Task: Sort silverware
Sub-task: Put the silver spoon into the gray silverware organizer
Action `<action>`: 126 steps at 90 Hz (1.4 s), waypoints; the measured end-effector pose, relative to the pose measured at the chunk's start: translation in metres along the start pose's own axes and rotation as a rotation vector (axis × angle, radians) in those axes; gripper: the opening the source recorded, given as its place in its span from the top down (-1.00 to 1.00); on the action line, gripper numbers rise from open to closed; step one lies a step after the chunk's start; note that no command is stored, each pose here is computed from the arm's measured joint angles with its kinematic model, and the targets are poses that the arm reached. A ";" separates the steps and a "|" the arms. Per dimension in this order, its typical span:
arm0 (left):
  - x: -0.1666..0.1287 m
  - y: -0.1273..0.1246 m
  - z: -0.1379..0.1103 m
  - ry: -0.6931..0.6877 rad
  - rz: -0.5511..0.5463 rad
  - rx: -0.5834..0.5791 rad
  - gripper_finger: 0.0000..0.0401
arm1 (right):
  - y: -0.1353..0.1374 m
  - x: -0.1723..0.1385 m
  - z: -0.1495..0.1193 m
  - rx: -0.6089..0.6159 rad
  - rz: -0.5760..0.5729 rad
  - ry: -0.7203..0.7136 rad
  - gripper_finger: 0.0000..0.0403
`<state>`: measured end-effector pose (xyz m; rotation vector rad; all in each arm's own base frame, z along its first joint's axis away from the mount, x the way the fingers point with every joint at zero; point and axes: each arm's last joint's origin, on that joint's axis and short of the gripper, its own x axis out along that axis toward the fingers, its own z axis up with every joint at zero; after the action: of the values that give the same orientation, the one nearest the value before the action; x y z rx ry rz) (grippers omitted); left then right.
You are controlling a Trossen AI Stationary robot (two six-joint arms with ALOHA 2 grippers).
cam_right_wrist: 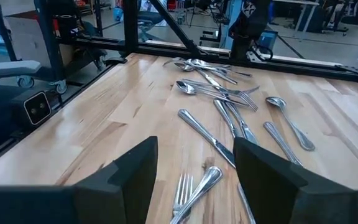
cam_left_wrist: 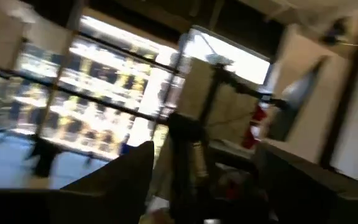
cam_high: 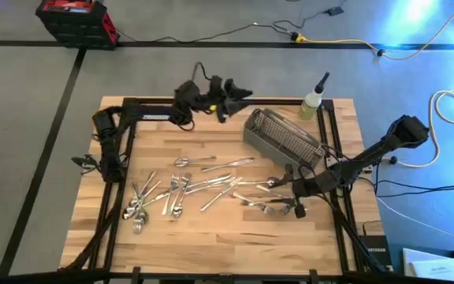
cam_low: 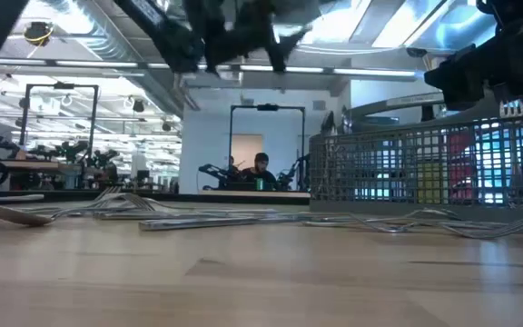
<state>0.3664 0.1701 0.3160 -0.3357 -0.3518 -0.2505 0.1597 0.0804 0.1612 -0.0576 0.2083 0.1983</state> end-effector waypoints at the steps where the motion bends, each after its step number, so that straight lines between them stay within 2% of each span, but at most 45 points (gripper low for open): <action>1: 0.000 -0.002 0.002 0.015 -0.021 -0.002 -0.32 | 0.000 0.000 0.000 0.000 0.000 0.000 0.04; 11: -0.004 -0.022 0.017 0.211 -0.192 -0.051 -0.32 | 0.000 0.000 0.000 0.000 0.000 0.000 0.04; 16: -0.006 -0.032 0.020 0.296 -0.213 -0.069 -0.32 | 0.000 0.000 0.000 0.001 0.000 -0.001 0.04; 22: -0.011 -0.046 0.019 0.369 -0.184 -0.045 -0.32 | 0.000 0.000 0.000 0.005 0.000 -0.001 0.04; 29: -0.020 -0.064 0.016 0.446 -0.053 0.038 -0.32 | 0.000 0.000 0.000 0.012 0.000 -0.001 0.04; 42: -0.044 -0.088 -0.008 0.714 0.308 0.286 -0.32 | 0.000 0.000 0.000 0.012 0.000 0.001 0.04; 47: -0.052 -0.093 -0.021 0.776 0.435 0.362 -0.32 | 0.000 0.000 0.000 0.013 -0.002 -0.001 0.04; 53: -0.063 -0.095 -0.042 0.845 0.528 0.404 -0.32 | 0.000 0.000 0.000 0.013 -0.008 -0.002 0.04; 60: -0.076 -0.095 -0.064 0.922 0.586 0.430 -0.32 | 0.000 0.000 0.000 0.013 -0.008 -0.003 0.04; 74: -0.110 -0.090 -0.101 1.099 0.649 0.377 -0.32 | 0.000 0.000 0.000 0.013 -0.009 -0.003 0.04; 90: -0.138 -0.086 -0.121 1.207 0.699 0.301 -0.32 | -0.002 0.000 0.000 -0.009 -0.046 -0.004 0.04; 102: -0.149 -0.088 -0.132 1.239 0.662 0.250 -0.32 | -0.002 0.000 0.000 -0.011 -0.063 -0.004 0.04; 126: -0.172 -0.091 -0.150 1.302 0.680 0.199 -0.32 | -0.002 0.000 0.000 -0.012 -0.063 0.000 0.04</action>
<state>0.2273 0.0636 0.1443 -0.0322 1.0111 0.2610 0.1602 0.0784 0.1613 -0.0761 0.2046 0.1373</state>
